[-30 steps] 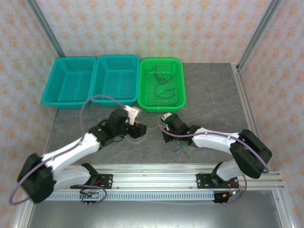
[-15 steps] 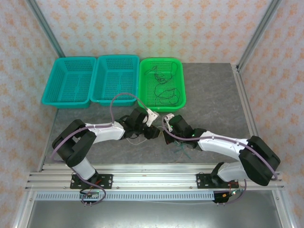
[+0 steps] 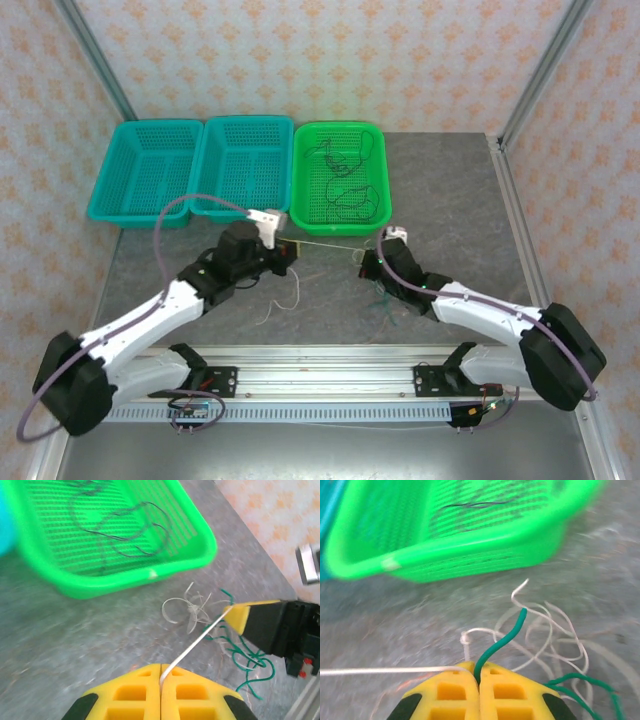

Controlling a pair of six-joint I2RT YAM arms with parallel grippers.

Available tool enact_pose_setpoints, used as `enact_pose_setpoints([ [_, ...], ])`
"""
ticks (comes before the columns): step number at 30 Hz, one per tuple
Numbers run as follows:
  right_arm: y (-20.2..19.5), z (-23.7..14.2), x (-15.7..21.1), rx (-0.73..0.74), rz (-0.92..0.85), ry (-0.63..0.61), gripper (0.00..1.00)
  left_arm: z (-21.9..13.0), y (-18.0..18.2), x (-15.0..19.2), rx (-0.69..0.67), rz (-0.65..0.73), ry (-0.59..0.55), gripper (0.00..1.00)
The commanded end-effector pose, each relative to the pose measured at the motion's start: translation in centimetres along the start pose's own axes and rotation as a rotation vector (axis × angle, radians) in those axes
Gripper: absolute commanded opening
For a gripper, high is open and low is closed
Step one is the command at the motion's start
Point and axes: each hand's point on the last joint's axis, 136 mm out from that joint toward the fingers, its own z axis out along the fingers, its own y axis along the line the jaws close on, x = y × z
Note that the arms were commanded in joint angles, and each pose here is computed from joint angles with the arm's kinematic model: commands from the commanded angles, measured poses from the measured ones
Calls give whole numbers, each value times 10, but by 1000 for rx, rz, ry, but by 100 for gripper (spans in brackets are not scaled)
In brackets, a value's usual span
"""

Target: Untangle the cables

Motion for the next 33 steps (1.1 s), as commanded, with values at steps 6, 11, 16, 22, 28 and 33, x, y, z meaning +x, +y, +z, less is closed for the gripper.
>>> enact_pose_setpoints([
  [6,-142,-24,19,558,261,-34,5,-67,102,-6,-413,-293,-107,0],
  [11,-154,-30,15,476,506,-106,6,-103,119,-11,-526,-383,-158,0],
  [16,-106,-25,-12,170,504,-151,9,-100,75,-46,-284,-385,-231,0],
  [22,-69,-36,-17,22,475,-68,9,-138,42,-135,-251,-352,-405,0],
  [28,-52,-41,-16,-53,471,-22,9,-163,15,-251,-307,-188,-570,0],
  [33,-42,-45,-13,-76,452,31,9,-156,21,-329,-374,-140,-664,0],
])
